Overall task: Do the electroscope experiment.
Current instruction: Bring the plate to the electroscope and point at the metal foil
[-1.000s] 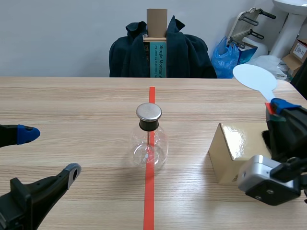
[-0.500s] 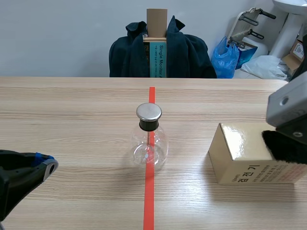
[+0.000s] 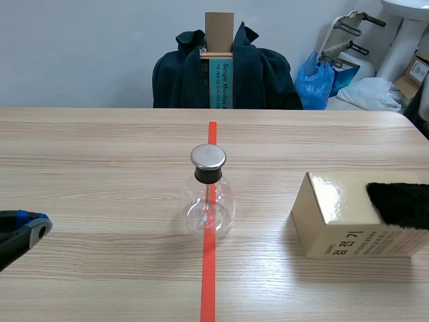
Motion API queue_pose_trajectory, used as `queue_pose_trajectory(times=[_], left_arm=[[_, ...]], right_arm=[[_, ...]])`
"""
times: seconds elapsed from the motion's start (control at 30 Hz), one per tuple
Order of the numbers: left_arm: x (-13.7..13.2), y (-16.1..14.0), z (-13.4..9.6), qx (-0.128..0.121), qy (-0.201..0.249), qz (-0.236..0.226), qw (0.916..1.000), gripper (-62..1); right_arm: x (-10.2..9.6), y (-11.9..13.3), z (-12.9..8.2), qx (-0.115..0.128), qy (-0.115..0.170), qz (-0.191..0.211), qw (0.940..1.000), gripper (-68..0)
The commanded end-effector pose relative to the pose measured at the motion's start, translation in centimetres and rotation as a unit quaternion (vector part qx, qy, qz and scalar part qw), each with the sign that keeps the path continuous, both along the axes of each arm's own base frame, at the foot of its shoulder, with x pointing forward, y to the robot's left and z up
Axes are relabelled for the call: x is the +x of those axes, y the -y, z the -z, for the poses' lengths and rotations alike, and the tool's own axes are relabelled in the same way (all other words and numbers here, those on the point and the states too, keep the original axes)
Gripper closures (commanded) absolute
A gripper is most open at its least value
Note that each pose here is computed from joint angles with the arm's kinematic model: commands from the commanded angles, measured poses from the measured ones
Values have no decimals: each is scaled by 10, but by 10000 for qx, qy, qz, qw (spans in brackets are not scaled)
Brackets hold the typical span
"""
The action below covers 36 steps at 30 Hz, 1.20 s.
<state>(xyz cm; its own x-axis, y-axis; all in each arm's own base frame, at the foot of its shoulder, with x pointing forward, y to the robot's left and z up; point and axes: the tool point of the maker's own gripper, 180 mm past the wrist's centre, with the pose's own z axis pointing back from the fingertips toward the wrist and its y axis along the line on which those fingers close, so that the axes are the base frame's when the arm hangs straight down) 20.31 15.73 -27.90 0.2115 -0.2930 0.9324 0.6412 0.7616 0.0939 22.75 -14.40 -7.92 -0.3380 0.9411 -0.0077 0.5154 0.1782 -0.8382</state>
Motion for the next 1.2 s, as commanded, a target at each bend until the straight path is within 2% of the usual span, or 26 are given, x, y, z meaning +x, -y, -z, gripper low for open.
queue_pose_trajectory(times=[0.0, 0.13, 0.23, 0.43, 0.73, 0.83, 1.17], left_arm=[[13, -1, -5, -151, 194, -40, 9997, -30], [31, -11, 10, -185, 193, -119, 9996, -32], [40, -6, 22, -294, 77, 18, 9995, -32], [64, 6, 38, -564, 168, 63, 9982, -32], [80, 49, 76, -682, 0, 361, 9970, -39], [86, 62, 81, -789, -41, 392, 9961, -39], [93, 97, 89, -1034, 50, 600, 9928, -39]], right_arm=[[-6, 5, -20, 15, 478, 105, 9988, -7], [-6, 12, -24, -95, 555, 227, 9982, -7], [-6, 16, -26, -157, 601, 299, 9976, -7], [-6, 20, -29, -222, 648, 374, 9970, -7], [-6, 23, -31, -271, 685, 431, 9964, -7], [-6, 26, -34, -268, 739, 471, 9958, -7], [-3, 38, -56, -226, 1173, 705, 9903, -7]])
